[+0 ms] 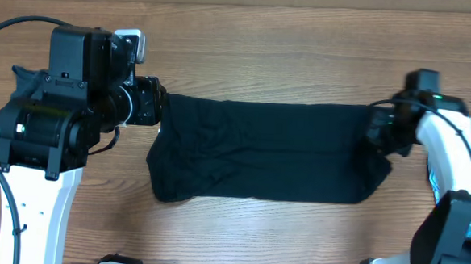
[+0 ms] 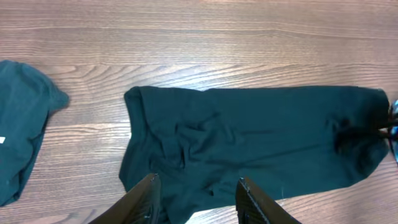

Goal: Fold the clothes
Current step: 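Fold the right end leftward over the strip with the right gripper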

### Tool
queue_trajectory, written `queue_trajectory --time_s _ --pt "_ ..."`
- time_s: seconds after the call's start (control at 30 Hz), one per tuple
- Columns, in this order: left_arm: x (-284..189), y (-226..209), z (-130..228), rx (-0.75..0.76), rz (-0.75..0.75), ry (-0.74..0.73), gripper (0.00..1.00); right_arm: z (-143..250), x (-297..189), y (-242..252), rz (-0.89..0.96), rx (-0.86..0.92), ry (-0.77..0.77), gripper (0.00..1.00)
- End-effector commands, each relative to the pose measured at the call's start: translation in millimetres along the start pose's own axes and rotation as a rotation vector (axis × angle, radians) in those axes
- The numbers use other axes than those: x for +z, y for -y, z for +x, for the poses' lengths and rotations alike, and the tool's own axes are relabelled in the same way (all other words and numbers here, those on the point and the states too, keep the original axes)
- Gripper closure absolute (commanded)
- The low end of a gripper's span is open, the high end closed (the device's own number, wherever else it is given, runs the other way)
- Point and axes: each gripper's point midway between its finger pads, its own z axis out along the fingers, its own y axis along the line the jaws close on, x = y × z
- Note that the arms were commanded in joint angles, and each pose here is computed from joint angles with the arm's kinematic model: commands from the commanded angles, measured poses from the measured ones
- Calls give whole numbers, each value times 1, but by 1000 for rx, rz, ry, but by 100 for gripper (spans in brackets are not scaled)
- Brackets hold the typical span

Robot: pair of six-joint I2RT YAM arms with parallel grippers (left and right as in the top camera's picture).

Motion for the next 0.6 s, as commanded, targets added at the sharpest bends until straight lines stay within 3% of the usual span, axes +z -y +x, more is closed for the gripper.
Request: queue_trajectory --time_s 0.0,0.37,0.57 --pt "-13 4 -7 25 16 44 57 19 -1 -43 -15 -103 -12 96" --pt "-13 4 -7 24 19 40 57 88 6 -181 -163 -469 29 96" --pt "-13 4 -6 24 19 39 57 107 11 -213 -256 -482 -4 96"
